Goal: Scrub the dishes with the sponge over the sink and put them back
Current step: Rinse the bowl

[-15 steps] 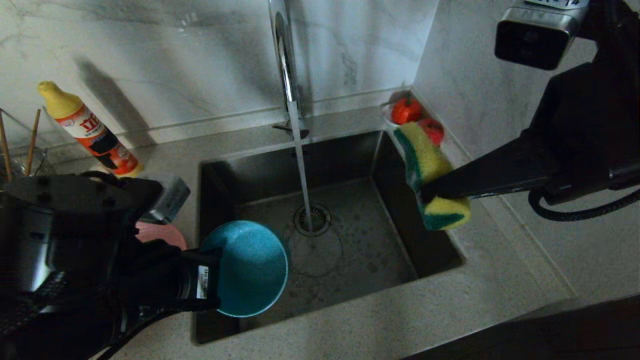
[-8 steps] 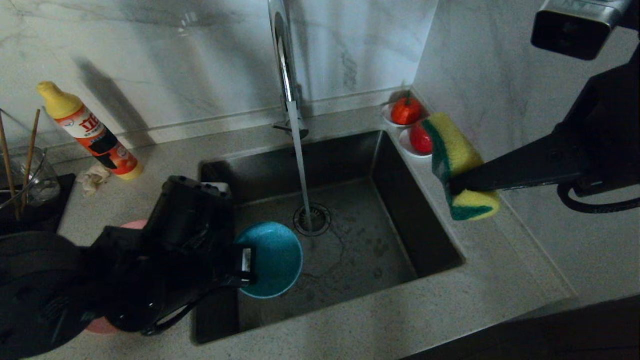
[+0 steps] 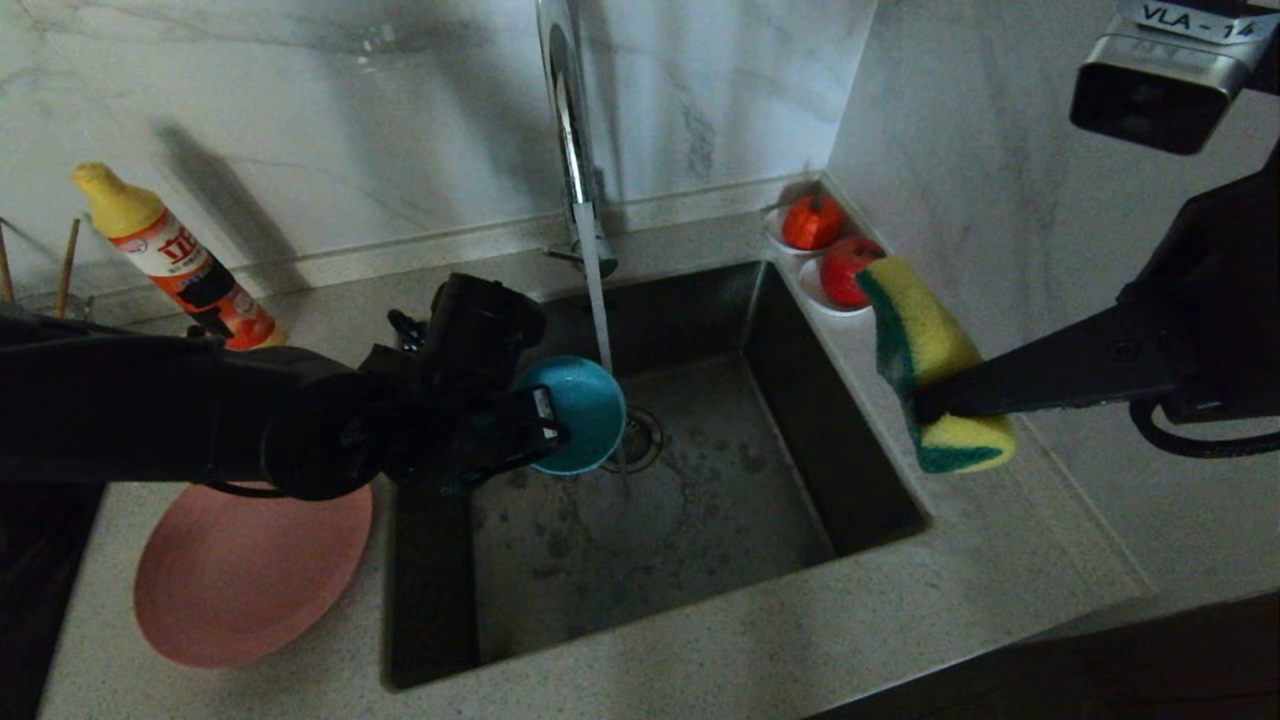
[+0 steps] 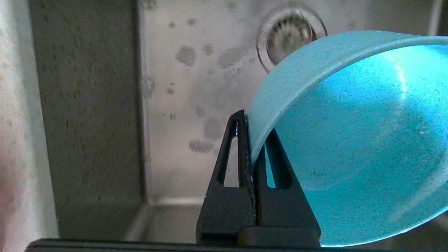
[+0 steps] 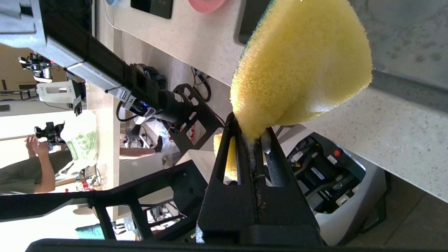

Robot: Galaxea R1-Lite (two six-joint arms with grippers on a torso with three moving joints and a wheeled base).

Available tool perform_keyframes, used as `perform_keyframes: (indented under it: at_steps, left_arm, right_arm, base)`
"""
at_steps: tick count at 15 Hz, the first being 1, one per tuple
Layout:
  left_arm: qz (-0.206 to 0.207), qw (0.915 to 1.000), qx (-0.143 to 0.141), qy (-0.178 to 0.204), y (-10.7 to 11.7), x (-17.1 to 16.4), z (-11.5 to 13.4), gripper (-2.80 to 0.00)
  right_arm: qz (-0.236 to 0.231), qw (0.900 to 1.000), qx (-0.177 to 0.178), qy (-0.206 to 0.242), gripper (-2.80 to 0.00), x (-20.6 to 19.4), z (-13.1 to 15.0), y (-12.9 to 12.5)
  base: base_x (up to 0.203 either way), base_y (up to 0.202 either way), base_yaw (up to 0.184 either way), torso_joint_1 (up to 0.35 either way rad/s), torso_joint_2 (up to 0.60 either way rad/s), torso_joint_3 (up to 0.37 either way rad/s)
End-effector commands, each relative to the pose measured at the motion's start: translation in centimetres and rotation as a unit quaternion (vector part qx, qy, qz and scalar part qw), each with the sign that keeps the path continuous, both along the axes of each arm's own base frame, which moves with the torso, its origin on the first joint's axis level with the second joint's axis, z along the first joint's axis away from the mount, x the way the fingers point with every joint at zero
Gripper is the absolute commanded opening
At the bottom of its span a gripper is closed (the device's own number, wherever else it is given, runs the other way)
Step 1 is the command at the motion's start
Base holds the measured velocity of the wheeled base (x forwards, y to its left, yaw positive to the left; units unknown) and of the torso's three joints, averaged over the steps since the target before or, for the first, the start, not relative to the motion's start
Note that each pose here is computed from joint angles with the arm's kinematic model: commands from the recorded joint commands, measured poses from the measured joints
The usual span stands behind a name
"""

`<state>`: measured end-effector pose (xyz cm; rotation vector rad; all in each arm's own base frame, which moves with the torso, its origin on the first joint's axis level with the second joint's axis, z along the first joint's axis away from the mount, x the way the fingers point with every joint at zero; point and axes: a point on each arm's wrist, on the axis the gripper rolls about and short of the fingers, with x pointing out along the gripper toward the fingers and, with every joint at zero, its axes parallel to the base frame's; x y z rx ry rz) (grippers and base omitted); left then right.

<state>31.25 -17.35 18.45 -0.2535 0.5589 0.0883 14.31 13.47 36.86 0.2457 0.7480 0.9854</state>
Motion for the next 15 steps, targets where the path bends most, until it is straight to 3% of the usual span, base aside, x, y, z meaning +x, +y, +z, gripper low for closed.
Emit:
perform_keyframes:
  at_steps: [1, 7, 15]
  left_arm:
    - [0.02, 0.9998, -0.007, -0.002, 0.4, 1.4, -0.3, -2.8]
    - [0.031, 0.9981, -0.04, -0.035, -0.2, 3.2, 1.4, -2.8]
    - [0.021, 0.9964, -0.075, -0.034, -0.8, 4.2, 1.6, -2.8]
  right_arm:
    - [0.001, 1.0, -0.002, 0.004, -2.8, -0.1, -0.2, -0.1]
    - [0.0, 1.0, -0.001, 0.003, -2.8, -0.1, -0.1, -0.1]
    - [0.003, 1.0, -0.005, 0.003, -2.8, 0.0, -0.4, 0.0]
  base:
    - [0.0, 0.0, 0.0, 0.0, 0.0, 0.0]
    - [0.0, 0.0, 0.0, 0.0, 0.0, 0.0]
    - [0.0, 0.0, 0.0, 0.0, 0.0, 0.0]
